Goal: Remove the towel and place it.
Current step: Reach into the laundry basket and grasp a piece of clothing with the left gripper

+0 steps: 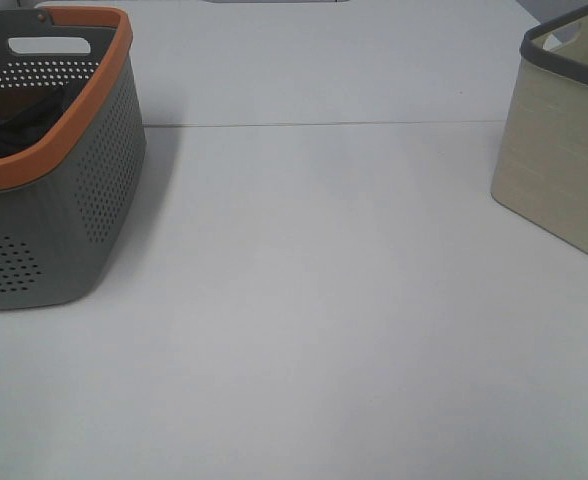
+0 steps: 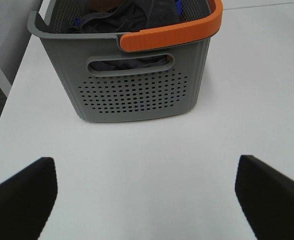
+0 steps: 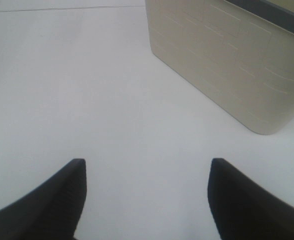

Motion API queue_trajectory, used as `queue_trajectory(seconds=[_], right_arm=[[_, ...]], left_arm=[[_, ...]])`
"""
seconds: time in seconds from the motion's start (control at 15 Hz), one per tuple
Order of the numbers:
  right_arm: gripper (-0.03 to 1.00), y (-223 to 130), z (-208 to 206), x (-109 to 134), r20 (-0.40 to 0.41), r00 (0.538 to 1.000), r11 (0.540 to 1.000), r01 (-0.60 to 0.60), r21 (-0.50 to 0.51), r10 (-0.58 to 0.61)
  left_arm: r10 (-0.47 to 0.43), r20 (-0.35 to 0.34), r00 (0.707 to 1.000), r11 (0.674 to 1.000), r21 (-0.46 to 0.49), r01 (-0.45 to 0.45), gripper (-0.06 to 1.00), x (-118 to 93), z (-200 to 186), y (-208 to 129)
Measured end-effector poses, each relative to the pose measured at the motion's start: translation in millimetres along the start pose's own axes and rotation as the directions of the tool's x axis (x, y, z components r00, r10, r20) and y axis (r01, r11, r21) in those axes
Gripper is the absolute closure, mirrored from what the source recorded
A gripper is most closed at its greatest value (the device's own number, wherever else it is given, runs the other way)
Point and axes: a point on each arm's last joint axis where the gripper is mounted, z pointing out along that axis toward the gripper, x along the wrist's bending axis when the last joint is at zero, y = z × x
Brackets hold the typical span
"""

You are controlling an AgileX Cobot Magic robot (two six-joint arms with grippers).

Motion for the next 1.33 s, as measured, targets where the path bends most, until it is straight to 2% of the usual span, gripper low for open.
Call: queue_trajectory(seconds=[0.47, 0.8, 1.07, 1.13, 1.33], right_arm=[[0.35, 0, 0, 0, 0.0, 1.0, 1.0, 0.0, 0.0, 0.0], [0.35, 0, 0, 0, 0.0, 1.0, 1.0, 0.0, 0.0, 0.0], [0.35, 0, 0, 0, 0.0, 1.0, 1.0, 0.0, 0.0, 0.0], [0.35, 0, 0, 0, 0.0, 1.0, 1.0, 0.0, 0.0, 0.0], [0.35, 0, 0, 0, 0.0, 1.0, 1.0, 0.0, 0.0, 0.0]], left_arm=[[0.0, 0.0, 1.0, 1.0, 0.0, 0.0, 0.04, 0, 0, 0], [-0.001, 0.006, 1.0, 0.994, 0.108, 0.0, 0.04, 1, 9, 13], [0.01, 0.014, 1.0, 0.977, 0.212, -0.012, 0.04, 3, 2, 61], [0.063, 0.031, 0.998, 0.965, 0.253, -0.069, 0.04, 5, 5, 99], [0.137, 0.07, 0.988, 0.947, 0.284, -0.151, 0.04, 7, 26, 148]])
